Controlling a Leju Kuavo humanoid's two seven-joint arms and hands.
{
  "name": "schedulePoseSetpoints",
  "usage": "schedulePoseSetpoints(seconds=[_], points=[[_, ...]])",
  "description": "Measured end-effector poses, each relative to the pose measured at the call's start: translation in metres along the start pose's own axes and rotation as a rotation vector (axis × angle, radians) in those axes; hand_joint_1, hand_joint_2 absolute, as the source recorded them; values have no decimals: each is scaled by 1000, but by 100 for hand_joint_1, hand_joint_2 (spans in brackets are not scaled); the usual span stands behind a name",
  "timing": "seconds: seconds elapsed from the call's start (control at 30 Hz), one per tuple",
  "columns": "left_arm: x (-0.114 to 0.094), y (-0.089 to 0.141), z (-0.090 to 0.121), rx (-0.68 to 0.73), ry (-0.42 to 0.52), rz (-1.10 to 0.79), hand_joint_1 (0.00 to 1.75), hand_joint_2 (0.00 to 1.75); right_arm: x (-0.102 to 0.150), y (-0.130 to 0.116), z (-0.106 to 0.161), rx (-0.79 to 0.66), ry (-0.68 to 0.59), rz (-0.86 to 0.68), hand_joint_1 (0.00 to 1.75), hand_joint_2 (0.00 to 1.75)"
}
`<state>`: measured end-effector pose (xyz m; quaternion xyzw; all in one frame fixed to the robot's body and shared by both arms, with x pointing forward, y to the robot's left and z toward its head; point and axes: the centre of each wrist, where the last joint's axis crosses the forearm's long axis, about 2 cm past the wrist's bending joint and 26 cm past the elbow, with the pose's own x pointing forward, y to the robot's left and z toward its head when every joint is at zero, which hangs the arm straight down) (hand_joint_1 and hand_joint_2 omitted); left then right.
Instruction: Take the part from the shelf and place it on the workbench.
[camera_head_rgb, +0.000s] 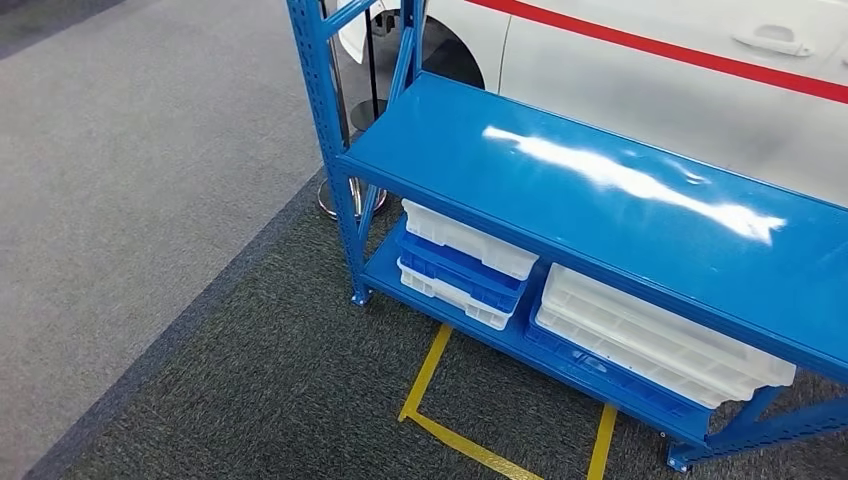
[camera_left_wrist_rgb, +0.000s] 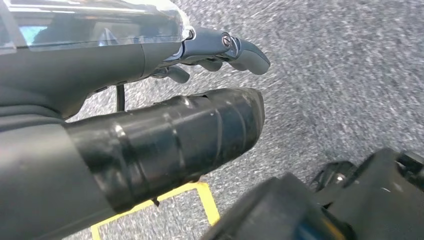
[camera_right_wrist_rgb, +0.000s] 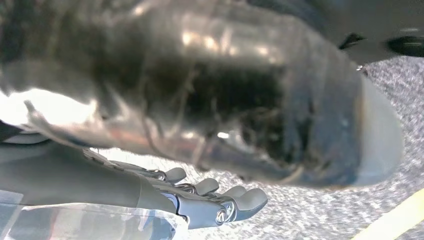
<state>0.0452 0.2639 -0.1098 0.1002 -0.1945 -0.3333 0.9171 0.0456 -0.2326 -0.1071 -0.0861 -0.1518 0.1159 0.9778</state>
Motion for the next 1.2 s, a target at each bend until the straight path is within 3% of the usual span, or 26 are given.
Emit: schedulePoseSetpoints(seconds=[1.2], points=[[7, -1, -1, 10, -19, 0, 0, 0, -1, 1, 0, 7, 49, 16, 0, 0]])
